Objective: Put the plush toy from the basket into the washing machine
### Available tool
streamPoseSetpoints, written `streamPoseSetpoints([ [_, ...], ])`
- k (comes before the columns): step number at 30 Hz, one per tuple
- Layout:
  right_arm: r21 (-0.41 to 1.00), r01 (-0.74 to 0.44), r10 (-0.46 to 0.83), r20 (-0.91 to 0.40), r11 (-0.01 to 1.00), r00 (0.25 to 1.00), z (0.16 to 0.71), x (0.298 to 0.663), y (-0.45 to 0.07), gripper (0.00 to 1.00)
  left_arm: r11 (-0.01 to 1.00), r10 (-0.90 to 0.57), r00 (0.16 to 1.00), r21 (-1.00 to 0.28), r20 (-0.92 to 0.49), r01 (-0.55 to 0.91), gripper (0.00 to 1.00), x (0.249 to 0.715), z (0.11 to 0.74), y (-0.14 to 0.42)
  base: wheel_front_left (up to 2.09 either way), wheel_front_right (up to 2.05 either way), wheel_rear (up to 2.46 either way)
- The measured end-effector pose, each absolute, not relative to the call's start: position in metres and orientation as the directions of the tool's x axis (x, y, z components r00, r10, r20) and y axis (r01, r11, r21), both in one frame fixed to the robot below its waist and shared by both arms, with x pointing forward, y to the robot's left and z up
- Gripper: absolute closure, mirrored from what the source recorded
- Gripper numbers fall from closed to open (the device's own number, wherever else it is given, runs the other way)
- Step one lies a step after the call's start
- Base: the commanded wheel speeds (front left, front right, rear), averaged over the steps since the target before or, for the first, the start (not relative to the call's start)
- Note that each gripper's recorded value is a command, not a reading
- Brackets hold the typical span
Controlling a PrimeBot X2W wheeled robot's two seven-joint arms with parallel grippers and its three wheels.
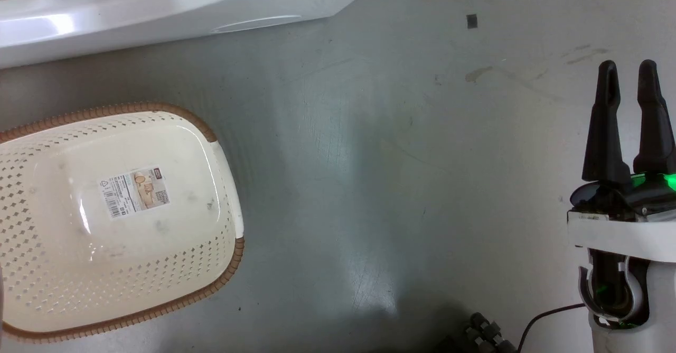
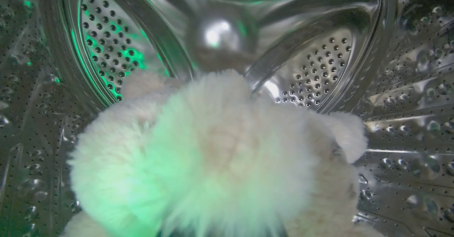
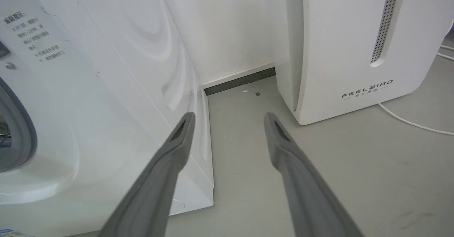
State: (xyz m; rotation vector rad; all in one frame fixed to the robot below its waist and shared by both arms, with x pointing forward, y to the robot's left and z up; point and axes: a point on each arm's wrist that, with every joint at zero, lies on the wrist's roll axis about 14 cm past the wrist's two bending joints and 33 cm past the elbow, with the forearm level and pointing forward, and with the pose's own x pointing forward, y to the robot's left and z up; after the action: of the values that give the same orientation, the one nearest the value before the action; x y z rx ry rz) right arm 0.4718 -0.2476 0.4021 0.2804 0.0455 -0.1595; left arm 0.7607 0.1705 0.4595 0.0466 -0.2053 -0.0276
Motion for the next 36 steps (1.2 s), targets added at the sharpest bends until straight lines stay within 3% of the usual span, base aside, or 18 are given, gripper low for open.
streamPoseSetpoints([
  [1, 0.273, 0.163, -0.150, -0.068, 0.948, 0.986, 0.402, 0.472, -0.247, 0.00, 0.998, -0.034, 0.979, 0.057, 0.201, 0.023, 0.00, 0.761, 0.459, 0.170, 0.00, 0.00, 0.00],
  [12, 0.295, 0.128, -0.126, -0.024, 0.947, 0.992, 0.421, 0.473, -0.238, 0.00, 0.998, -0.036, 0.993, 0.046, 0.117, 0.030, 0.00, 0.731, 0.443, 0.172, 0.00, 0.00, 0.00],
  [22, 0.308, 0.080, -0.099, 0.049, 0.948, 0.994, 0.455, 0.469, -0.228, 0.00, 1.000, -0.004, 0.998, 0.022, 0.067, 0.003, 0.00, 0.677, 0.444, 0.184, 0.00, 0.00, 0.00],
  [36, 0.317, -0.002, -0.042, 0.131, 0.948, 0.990, 0.500, 0.444, -0.204, 0.00, 0.997, 0.010, 0.997, 0.082, 0.081, -0.017, 0.00, 0.583, 0.480, 0.193, 0.00, 0.00, 0.00],
])
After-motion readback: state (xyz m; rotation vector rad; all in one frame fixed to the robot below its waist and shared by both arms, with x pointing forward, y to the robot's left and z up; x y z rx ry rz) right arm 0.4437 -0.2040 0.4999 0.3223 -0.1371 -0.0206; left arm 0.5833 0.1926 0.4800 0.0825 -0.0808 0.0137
